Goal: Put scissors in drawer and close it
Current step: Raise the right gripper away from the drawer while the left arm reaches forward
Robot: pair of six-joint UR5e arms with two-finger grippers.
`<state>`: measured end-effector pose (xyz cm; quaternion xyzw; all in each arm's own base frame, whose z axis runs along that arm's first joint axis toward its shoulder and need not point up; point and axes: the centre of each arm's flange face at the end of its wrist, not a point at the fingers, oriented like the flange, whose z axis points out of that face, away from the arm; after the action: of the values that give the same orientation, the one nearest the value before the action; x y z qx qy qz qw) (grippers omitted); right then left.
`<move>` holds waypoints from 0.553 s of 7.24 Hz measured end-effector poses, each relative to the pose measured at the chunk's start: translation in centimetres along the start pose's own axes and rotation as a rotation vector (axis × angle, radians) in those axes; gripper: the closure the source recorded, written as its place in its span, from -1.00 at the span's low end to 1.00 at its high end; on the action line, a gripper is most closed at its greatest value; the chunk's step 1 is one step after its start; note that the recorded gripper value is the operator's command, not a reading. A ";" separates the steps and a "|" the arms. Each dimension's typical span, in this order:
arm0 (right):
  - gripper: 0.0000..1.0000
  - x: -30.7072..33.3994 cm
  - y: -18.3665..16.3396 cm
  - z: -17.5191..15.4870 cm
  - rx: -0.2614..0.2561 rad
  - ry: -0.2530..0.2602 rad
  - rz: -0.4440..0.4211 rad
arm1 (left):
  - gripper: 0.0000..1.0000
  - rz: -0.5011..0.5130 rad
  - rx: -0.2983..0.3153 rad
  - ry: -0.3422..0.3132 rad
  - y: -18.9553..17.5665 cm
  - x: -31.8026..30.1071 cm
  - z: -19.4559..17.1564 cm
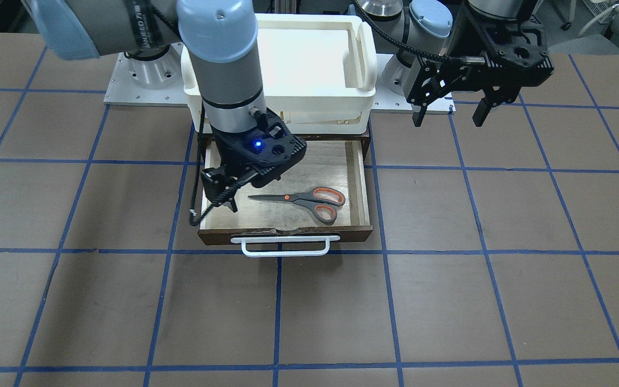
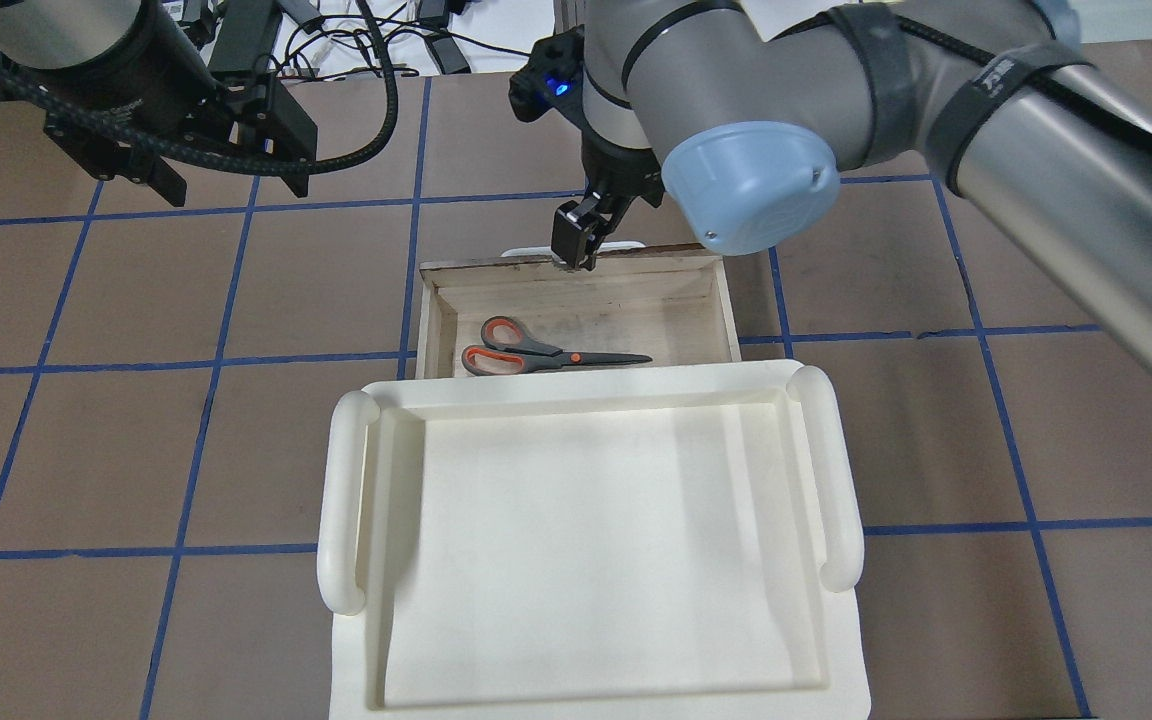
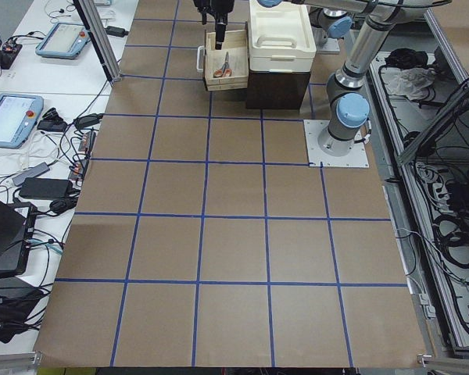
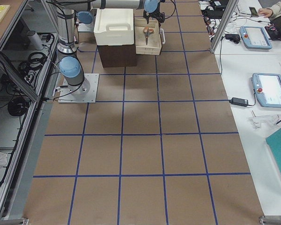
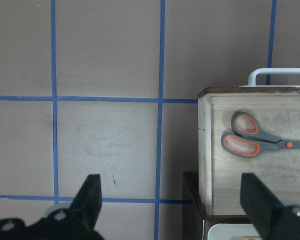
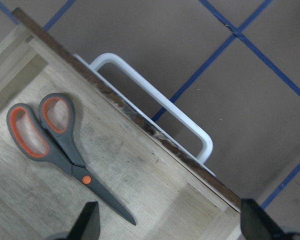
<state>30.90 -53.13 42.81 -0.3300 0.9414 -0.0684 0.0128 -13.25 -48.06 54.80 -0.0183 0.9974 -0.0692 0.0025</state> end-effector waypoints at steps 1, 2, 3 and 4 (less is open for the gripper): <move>-1.00 2.2 0.9 -1.1 0.000 0.006 0.142 | -1.00 0.000 -0.001 0.000 0.0 0.0 0.0; -1.00 4.5 2.0 -2.0 -0.007 0.011 0.275 | -1.00 0.000 -0.003 0.002 0.0 0.0 0.1; -1.00 6.8 3.2 -3.1 -0.005 0.020 0.391 | -1.00 -0.003 -0.010 0.006 -0.2 0.1 0.4; -1.00 9.2 4.7 -4.2 -0.009 0.030 0.491 | -1.00 -0.027 -0.023 0.011 -0.8 0.4 1.3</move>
<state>20.52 -54.66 46.54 -0.0905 0.9937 -0.0641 0.0137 -13.61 -49.04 53.59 -0.0312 0.9978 -0.0578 -0.0042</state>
